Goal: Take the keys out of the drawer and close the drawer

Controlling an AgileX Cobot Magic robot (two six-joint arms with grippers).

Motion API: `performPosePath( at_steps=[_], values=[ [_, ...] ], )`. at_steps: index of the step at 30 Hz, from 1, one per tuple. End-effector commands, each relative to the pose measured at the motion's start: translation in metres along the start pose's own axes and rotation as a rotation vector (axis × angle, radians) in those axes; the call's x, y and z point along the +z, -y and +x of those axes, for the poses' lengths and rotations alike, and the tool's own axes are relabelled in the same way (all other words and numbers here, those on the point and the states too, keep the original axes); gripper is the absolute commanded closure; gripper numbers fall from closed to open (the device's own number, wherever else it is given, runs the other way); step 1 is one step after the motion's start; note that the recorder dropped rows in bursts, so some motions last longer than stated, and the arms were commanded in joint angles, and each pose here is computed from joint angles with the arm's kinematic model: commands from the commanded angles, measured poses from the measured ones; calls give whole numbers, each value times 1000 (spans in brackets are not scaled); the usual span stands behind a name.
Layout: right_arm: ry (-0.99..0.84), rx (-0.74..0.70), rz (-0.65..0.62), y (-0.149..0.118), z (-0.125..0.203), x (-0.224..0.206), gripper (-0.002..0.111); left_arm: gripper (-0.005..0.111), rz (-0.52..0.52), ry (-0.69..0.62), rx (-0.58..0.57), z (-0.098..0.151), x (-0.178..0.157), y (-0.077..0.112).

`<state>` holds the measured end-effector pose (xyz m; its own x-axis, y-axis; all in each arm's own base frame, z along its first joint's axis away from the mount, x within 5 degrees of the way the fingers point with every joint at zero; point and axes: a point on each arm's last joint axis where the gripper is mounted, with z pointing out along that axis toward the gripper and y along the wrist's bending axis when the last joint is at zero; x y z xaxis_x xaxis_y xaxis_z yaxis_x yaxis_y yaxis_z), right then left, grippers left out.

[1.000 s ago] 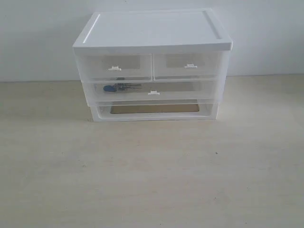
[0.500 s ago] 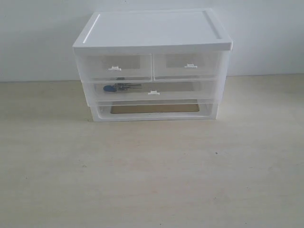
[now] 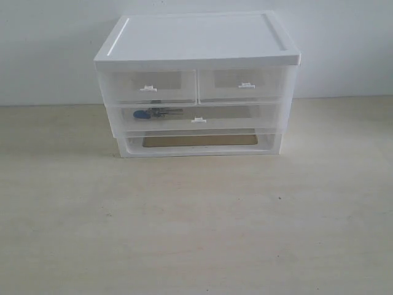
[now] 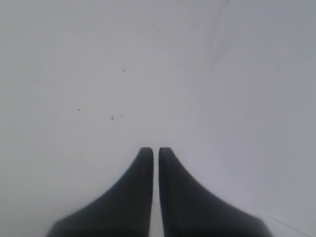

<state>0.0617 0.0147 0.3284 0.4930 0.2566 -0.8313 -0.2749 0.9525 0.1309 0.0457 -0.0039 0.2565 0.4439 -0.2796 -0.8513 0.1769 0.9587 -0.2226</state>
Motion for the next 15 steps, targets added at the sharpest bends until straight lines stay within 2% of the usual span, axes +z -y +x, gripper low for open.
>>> performPosePath(
  at_steps=[1,4,7,12,15],
  values=[
    [-110,-5,-69,-2,-3,46,108,102,72,41,-3,-25,18,12],
    [-195,3,-121,-2,3,76,108,102,101,32,-40,-34,37,17],
    [-288,51,-189,-2,18,103,108,102,163,-8,1,-36,61,23],
    [-446,50,-298,1,51,136,108,102,328,-216,26,-6,104,32],
    [-538,45,-311,8,77,147,108,102,414,-296,12,20,125,33]
  ],
)
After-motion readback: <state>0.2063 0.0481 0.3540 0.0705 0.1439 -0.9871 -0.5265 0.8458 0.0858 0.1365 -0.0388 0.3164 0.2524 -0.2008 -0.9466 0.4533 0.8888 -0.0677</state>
